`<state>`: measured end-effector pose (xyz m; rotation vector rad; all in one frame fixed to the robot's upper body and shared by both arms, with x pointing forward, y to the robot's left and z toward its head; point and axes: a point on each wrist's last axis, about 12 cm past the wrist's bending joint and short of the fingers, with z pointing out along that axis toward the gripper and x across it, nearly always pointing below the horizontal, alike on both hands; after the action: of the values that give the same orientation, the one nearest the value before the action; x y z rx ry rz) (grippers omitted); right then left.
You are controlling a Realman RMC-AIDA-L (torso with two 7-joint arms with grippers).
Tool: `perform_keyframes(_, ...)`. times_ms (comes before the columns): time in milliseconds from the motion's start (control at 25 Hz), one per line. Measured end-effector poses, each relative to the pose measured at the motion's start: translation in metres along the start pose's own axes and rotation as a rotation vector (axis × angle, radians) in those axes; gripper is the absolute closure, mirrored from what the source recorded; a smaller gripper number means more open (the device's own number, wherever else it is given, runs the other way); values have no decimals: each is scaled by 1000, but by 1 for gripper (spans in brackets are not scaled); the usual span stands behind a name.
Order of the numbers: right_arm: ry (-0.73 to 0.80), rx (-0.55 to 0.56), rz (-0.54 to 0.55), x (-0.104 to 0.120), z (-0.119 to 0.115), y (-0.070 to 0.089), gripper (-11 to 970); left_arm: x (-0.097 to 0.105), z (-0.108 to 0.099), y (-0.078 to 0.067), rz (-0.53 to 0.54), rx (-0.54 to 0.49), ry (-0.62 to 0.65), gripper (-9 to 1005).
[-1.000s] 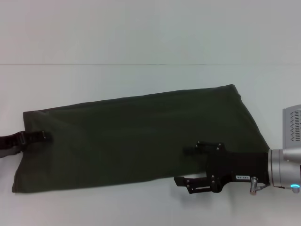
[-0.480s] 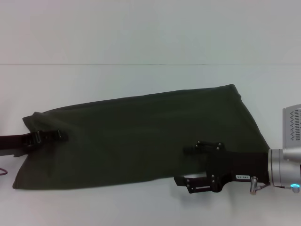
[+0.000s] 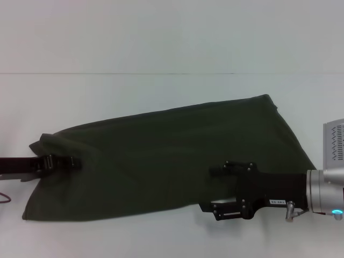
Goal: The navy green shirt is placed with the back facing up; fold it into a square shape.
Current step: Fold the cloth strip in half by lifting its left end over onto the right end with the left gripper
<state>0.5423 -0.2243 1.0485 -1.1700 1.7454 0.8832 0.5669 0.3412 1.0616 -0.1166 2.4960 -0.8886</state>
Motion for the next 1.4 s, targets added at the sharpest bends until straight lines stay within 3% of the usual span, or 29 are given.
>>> perform_keyframes(160,-1,0,-1,-1,0,0,43,-1,0,0,8,-2,4,400)
perform_keyframes(360,-2,0,-1,-1,0,0,43,-2,-1,0,13,-6,2,635)
perform_keyframes(800,-5,-2,-2,-2,1,-1,43,-5,-10,6,20,-22,-1,865)
perform_keyframes(1080,-8,-2,0,-2,1,-1,43,-9,-28,21,40,-103,25,884)
perform_keyframes(1400,-13,-1,2,-3,1,-1,43,-22,-76,37,32,-162,36,885)
